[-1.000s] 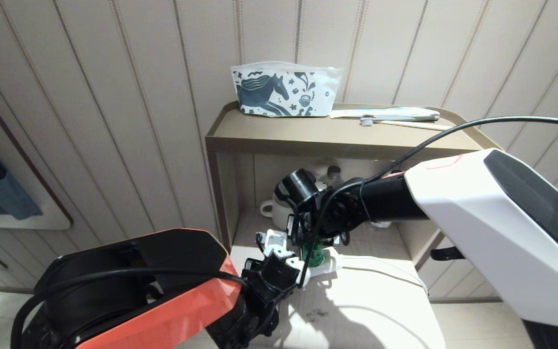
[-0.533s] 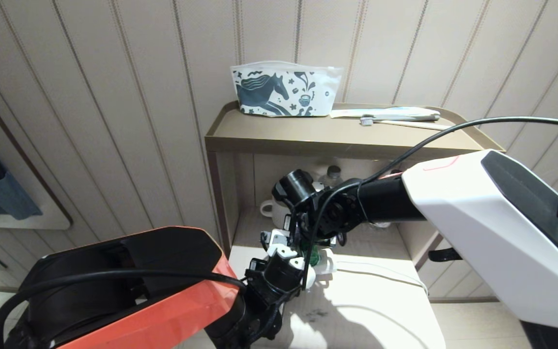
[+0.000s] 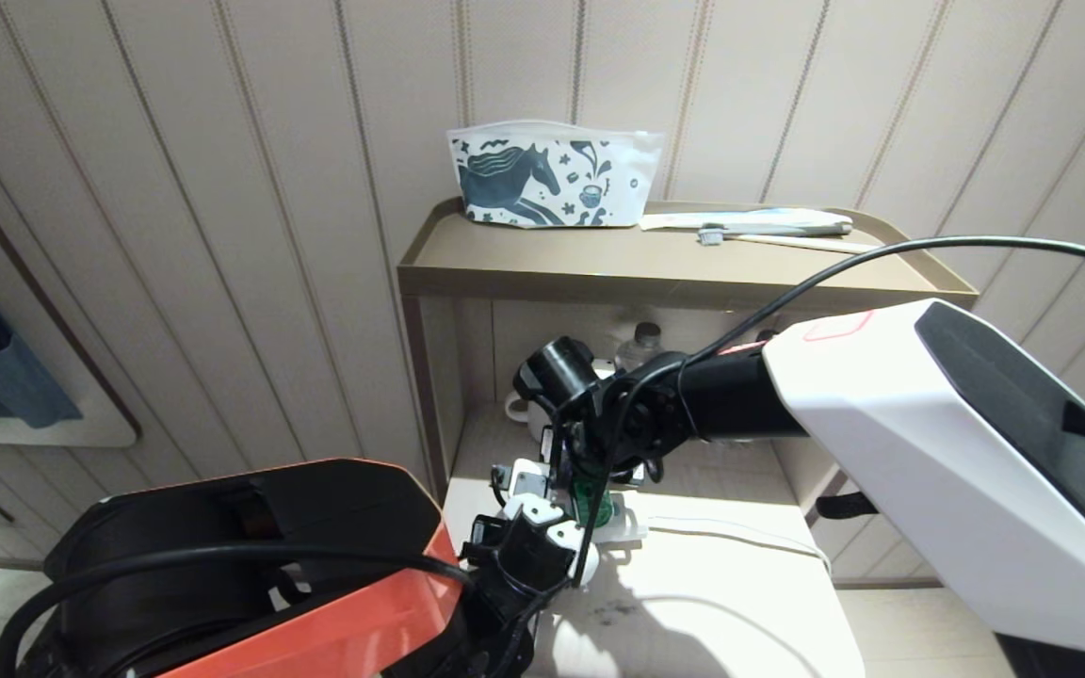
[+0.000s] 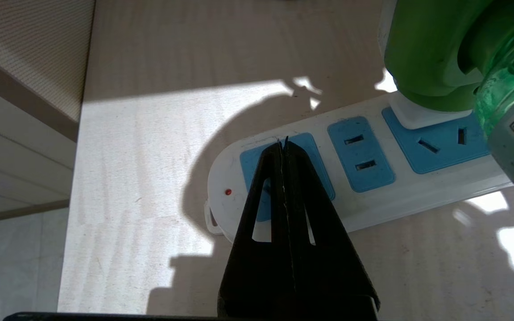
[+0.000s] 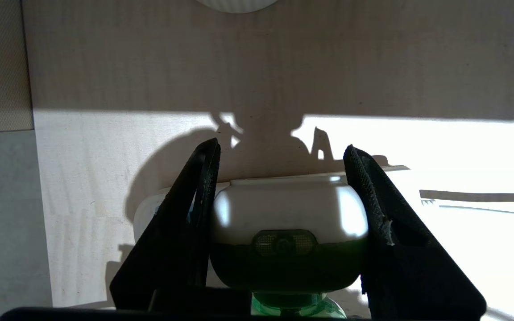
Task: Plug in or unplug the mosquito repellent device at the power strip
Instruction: Hold the socket with your left hand and unplug it with your right hand
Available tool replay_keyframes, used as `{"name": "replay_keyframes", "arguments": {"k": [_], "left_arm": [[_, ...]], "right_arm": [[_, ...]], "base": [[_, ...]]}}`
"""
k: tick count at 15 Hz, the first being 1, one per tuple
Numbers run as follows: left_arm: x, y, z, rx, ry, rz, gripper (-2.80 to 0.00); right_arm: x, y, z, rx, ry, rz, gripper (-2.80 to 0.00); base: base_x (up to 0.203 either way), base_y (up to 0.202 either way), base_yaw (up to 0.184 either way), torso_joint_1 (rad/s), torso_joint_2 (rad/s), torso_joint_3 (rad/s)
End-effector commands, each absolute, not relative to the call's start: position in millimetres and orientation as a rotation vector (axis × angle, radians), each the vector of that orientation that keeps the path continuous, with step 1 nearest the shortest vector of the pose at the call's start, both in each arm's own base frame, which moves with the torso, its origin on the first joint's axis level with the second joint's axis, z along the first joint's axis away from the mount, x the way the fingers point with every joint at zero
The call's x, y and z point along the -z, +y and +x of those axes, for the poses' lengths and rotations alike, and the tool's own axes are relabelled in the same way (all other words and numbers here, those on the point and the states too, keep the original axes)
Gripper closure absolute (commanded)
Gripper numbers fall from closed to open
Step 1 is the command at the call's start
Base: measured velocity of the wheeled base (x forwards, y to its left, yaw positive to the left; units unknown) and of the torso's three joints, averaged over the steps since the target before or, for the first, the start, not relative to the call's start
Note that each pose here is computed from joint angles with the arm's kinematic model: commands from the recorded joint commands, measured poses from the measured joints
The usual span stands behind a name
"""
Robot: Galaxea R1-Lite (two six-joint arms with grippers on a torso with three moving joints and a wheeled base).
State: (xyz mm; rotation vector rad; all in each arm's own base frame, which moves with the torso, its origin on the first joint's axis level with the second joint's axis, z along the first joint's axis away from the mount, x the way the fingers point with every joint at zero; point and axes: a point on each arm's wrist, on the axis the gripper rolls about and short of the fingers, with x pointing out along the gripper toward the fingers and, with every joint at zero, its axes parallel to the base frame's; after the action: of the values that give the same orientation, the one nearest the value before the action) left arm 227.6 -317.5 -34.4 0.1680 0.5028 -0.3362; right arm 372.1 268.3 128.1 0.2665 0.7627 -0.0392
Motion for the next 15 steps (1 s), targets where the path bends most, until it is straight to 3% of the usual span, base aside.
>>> {"name": "replay_keyframes", "arguments": {"k": [1, 9, 15], "left_arm": [[42, -324, 215, 0.369, 0.522, 0.197, 0.00], [42, -325, 215, 0.376, 0.521, 0.198, 0.00], [36, -326, 216, 0.377, 0.510, 0.191, 0.00]], "right_arm": [[-131, 270, 373, 0.033, 0.746, 0.283, 0.00], [-159, 267, 368, 0.000, 0.696, 0.280, 0.00], [-156, 263, 368, -0.001, 0.706, 0.249, 0.00]], "base": [[0.000, 0.000, 0.000, 0.000, 0.00, 0.000], [0.000, 0.000, 0.000, 0.000, 0.00, 0.000], [0.000, 0.000, 0.000, 0.000, 0.00, 0.000]]}}
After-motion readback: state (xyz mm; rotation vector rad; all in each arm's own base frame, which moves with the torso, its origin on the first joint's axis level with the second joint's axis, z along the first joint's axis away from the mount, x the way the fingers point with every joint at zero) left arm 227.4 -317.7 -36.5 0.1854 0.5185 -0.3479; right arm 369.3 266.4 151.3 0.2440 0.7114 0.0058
